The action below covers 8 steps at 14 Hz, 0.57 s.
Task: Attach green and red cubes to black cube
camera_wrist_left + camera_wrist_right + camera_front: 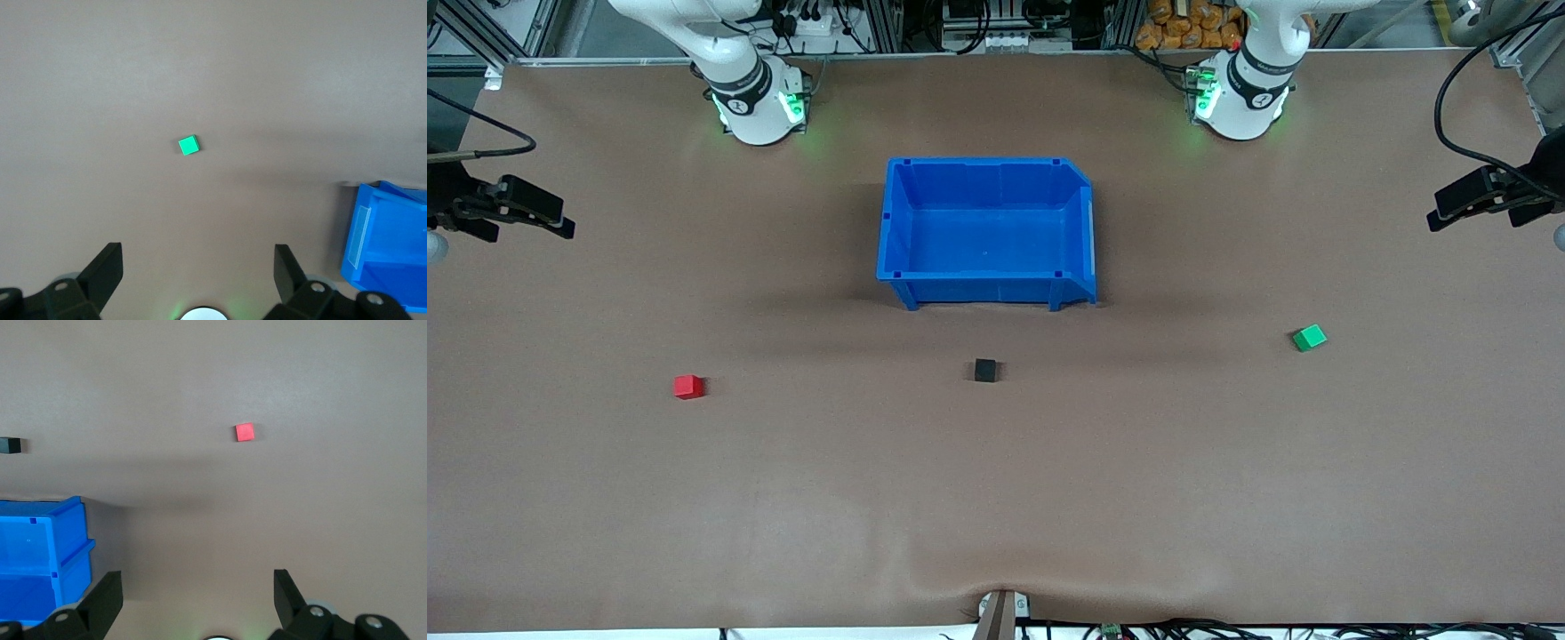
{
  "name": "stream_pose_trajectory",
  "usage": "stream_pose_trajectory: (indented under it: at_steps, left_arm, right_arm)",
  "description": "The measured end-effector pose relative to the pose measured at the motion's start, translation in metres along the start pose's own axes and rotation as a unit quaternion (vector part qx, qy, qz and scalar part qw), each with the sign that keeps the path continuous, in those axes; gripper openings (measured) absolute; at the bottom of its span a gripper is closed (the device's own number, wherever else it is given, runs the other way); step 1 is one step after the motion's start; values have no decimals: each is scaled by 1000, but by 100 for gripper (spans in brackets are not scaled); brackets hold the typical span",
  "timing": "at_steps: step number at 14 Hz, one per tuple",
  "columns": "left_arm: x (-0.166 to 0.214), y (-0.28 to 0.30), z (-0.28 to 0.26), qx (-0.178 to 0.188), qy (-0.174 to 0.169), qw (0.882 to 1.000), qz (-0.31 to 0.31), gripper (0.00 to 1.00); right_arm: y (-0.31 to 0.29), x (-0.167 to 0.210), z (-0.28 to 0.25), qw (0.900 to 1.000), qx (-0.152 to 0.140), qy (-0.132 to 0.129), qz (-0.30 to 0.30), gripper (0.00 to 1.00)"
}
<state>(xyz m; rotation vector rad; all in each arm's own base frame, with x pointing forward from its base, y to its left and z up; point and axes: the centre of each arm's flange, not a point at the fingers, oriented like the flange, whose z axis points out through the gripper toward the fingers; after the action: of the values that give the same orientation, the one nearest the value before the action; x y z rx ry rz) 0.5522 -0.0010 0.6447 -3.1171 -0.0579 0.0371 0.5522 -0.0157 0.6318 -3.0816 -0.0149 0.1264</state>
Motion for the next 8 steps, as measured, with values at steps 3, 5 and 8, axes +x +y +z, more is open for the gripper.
stream_pose_trajectory:
  at_steps: [3, 5, 8]
  left_arm:
    - [0, -1, 0, 0, 0, 1000, -1, 100]
    - [0, 1, 0, 0, 0, 1000, 1, 100]
    - [4, 2, 6, 0, -6, 1000, 2, 100]
  right_arm:
    - [0, 0, 0, 1000, 0, 0, 0, 100]
    - [0, 0, 0, 1000, 0, 0, 0, 100]
    - [0, 0, 0, 1000, 0, 0, 0, 100]
